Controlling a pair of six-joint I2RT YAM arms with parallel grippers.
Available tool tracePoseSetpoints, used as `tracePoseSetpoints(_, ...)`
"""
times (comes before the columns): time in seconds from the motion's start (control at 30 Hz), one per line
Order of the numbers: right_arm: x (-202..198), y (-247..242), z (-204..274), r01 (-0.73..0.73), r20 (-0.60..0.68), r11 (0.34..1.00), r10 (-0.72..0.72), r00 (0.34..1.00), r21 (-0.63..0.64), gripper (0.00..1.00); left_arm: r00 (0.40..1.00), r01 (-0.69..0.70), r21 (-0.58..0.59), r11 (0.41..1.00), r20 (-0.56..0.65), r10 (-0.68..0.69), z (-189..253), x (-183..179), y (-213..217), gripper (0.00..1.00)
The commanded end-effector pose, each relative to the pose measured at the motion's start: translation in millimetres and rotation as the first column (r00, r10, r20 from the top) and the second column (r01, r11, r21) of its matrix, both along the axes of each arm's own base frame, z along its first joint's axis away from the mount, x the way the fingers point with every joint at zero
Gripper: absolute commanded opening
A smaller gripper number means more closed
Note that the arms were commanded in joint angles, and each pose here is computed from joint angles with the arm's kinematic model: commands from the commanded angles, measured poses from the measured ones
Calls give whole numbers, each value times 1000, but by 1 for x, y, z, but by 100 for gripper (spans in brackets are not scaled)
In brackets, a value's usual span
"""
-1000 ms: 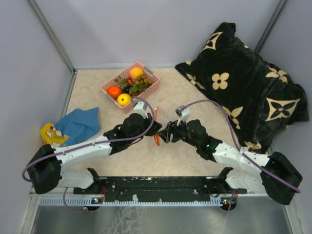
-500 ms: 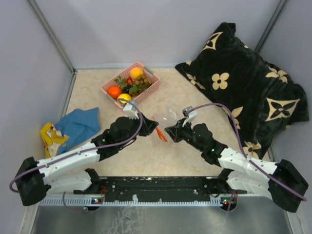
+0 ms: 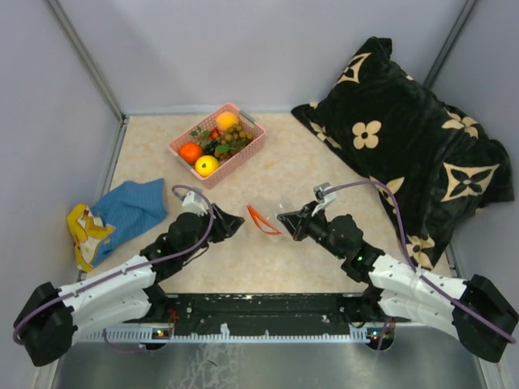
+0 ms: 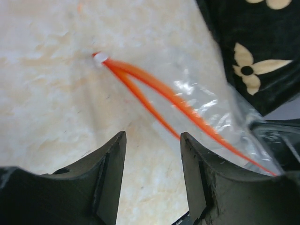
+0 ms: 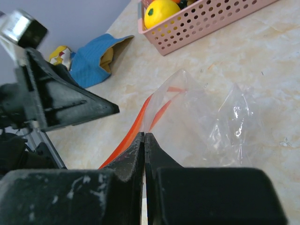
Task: Place the food in the zip-top bag and seal the zipper
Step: Open the zipper of the food storage bag at the center of the board.
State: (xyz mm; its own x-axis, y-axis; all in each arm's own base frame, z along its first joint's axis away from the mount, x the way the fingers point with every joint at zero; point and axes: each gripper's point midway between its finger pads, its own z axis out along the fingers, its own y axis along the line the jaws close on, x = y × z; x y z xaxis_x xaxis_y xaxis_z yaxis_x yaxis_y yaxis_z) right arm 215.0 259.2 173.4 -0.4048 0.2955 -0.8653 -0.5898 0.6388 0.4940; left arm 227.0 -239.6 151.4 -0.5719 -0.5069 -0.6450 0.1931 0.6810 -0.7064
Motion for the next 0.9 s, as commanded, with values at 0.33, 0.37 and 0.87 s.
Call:
tracePoseSetpoints(0.33,-3,2,26,-14,75,993,6,997,119,0,982,22,-283,959,-172,-73,-24,-2,-19,59)
tracePoseSetpoints(0.37,-3,2,27,-18,78,992,8,997,123,0,981,23,-286,958,-178,-77,-25,-1,-21,59)
tracePoseSetpoints(0.87,-6,6,24,-42,77,991,33,997,124,0,971,-6,-370,929,-223,-83,-29,8,-32,58)
